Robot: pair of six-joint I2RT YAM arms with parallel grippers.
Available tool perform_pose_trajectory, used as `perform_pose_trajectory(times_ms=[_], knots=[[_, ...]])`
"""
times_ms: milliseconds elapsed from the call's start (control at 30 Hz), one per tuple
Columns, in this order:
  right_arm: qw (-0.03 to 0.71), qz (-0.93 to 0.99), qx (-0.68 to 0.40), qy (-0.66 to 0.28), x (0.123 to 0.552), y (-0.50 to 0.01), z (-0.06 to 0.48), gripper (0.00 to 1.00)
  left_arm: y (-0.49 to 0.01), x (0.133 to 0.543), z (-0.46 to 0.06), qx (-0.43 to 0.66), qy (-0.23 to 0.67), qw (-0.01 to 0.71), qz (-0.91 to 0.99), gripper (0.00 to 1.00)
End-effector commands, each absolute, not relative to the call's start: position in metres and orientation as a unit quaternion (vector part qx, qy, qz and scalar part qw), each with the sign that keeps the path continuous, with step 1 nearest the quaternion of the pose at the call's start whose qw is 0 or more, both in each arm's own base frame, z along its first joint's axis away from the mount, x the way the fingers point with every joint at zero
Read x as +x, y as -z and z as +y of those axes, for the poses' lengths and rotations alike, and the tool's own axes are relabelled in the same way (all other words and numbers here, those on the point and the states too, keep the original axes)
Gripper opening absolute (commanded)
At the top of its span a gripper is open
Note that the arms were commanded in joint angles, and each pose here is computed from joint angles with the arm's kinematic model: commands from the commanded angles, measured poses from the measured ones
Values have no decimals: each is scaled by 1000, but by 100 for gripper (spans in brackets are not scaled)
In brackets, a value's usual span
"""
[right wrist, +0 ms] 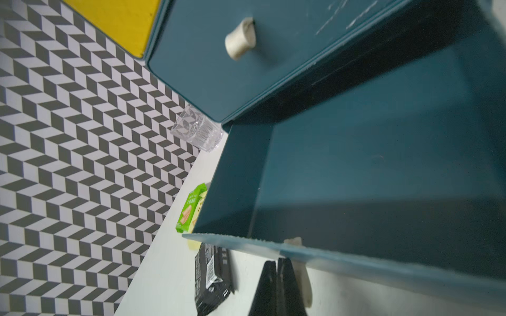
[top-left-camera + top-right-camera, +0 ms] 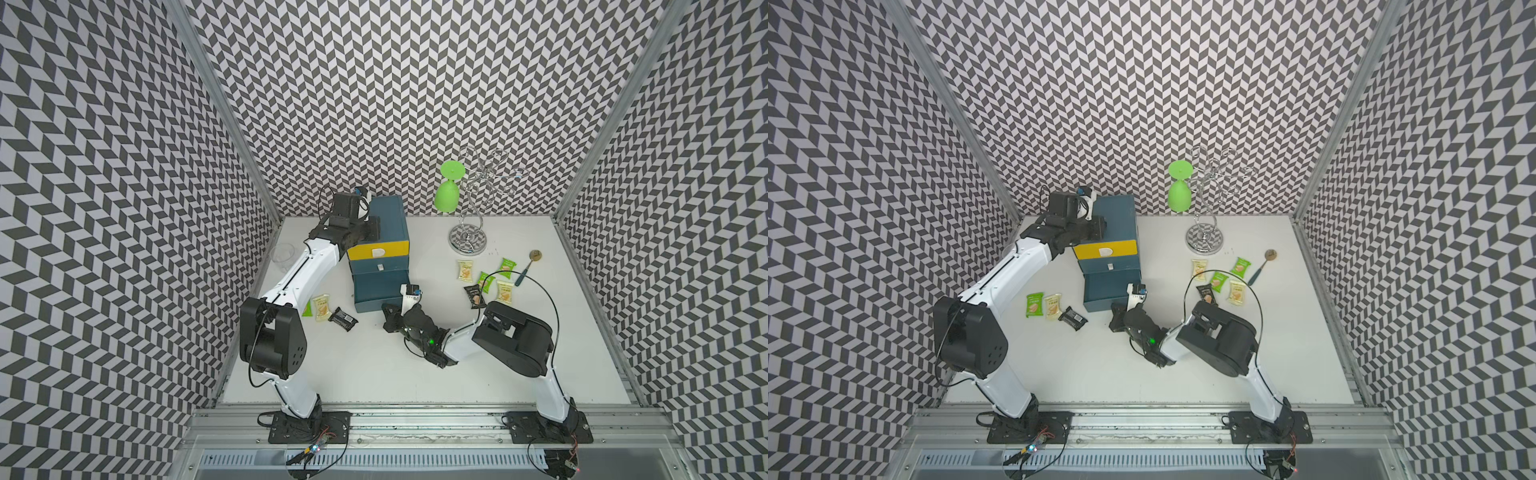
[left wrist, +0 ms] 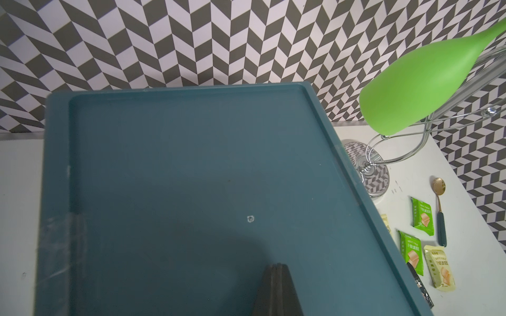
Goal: Take the cookies out of the drawer
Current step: Close the drawer in the storage box.
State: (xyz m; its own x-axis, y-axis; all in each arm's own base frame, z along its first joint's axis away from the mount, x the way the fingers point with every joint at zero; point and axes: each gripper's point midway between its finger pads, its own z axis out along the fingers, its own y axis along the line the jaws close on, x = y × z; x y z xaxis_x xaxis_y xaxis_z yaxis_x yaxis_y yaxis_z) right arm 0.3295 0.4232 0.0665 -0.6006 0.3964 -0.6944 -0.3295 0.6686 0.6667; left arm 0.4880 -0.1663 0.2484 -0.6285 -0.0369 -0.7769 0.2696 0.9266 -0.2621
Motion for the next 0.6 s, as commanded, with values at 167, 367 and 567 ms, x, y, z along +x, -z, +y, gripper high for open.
perform_pose_trajectory(times_ms=[167,367,567], knots=[[452,789,49,-413,374,-73,426,0,-173,457,-161,66,168,308,934,0],[439,793,64,-417,398,-68,429,0,-167,454,-165,73,179,298,935,0],[434,790,89,-425,416,-65,428,0,-161,452,-168,78,190,292,934,0]])
